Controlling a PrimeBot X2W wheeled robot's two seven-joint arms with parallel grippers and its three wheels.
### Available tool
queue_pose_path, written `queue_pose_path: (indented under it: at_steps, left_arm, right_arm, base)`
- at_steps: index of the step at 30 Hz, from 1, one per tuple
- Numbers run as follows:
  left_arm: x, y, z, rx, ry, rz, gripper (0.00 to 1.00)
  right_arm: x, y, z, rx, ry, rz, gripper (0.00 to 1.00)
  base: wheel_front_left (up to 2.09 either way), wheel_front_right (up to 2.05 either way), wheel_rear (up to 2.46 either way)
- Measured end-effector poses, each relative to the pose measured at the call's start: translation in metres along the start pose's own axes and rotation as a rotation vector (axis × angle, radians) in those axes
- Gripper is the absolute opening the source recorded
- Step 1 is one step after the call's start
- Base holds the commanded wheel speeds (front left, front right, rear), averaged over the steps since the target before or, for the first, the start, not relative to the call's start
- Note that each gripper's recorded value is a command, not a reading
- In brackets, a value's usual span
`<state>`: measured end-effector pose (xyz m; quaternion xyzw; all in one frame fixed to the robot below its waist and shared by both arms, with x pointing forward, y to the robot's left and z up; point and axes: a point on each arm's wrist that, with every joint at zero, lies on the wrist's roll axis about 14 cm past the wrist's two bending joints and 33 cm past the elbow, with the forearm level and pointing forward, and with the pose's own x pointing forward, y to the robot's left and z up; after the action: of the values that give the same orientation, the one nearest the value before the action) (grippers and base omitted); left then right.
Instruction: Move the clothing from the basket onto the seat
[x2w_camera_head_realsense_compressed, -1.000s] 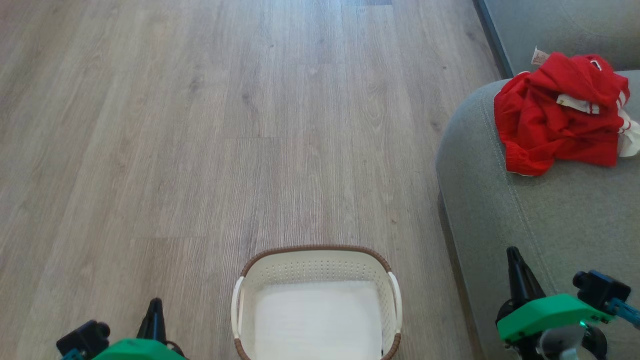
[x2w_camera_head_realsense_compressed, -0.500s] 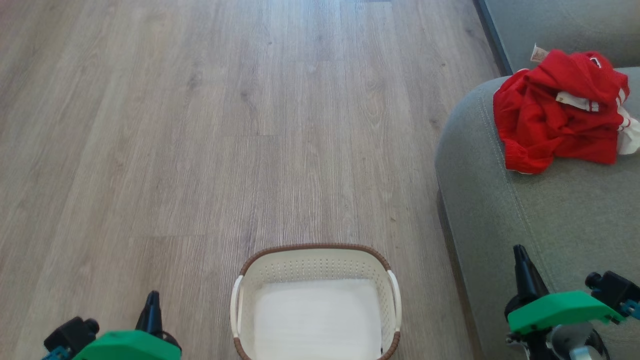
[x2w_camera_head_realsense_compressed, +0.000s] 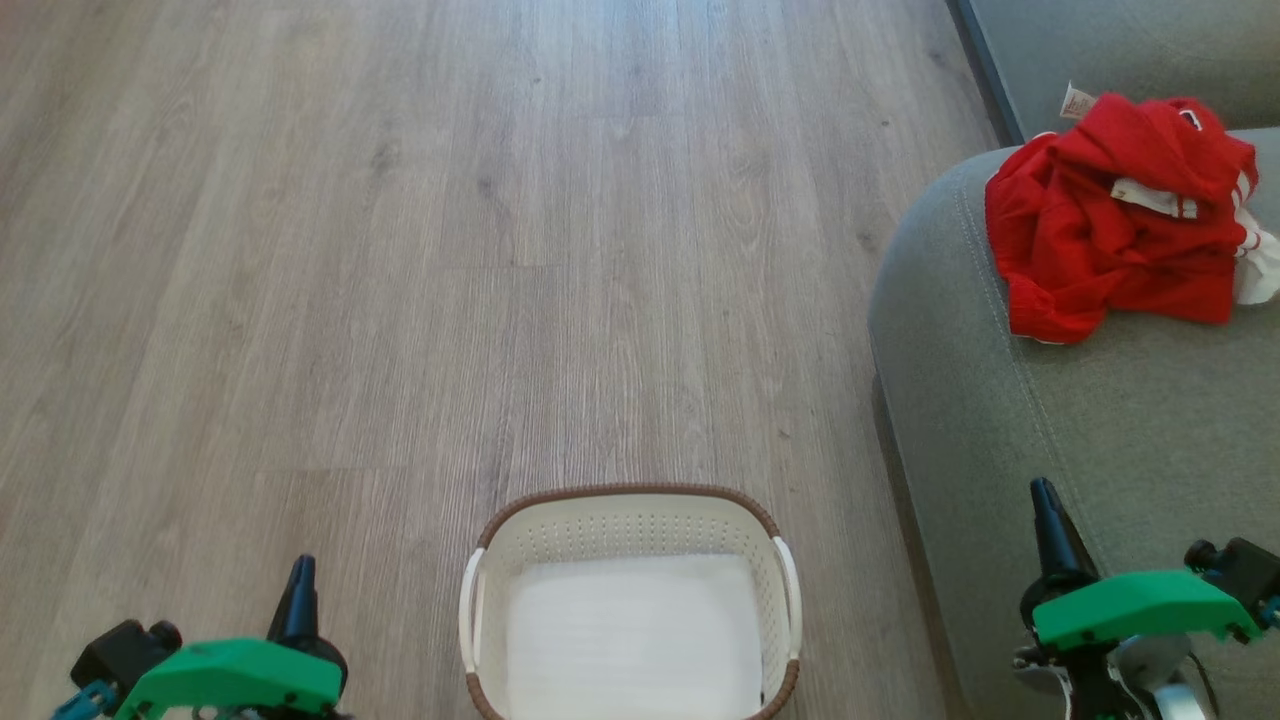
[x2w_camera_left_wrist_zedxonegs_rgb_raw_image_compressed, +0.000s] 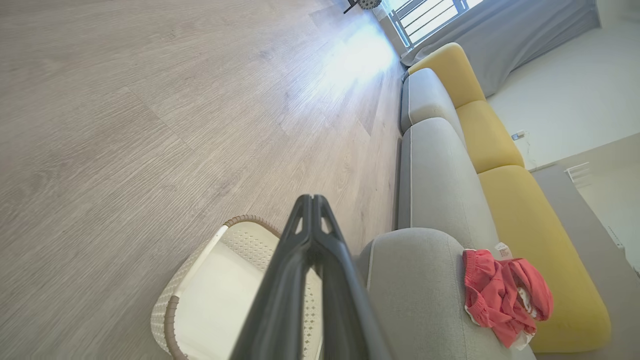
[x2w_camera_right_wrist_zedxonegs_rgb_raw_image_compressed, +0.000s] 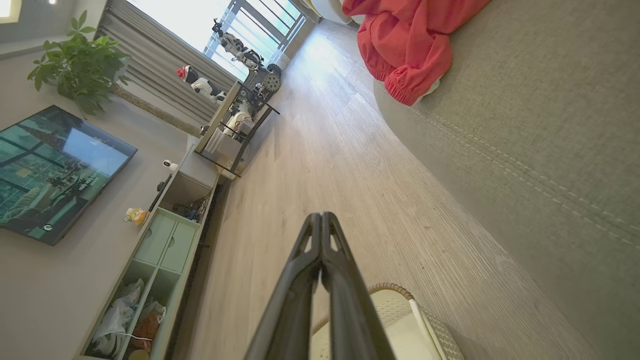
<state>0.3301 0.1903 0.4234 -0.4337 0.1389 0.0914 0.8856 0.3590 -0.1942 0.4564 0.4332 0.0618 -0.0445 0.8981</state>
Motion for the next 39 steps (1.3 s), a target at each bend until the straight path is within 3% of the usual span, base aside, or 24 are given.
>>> queue_pose_path:
  at_steps: [39]
  left_arm:
    - [0.018,-0.035,0.018,-0.440,0.009,-0.148,0.00]
  right_arm:
    - [0.006,0.001,0.012,0.452,-0.010,0.008,0.00]
  base:
    - [0.00,0.00,0.00]
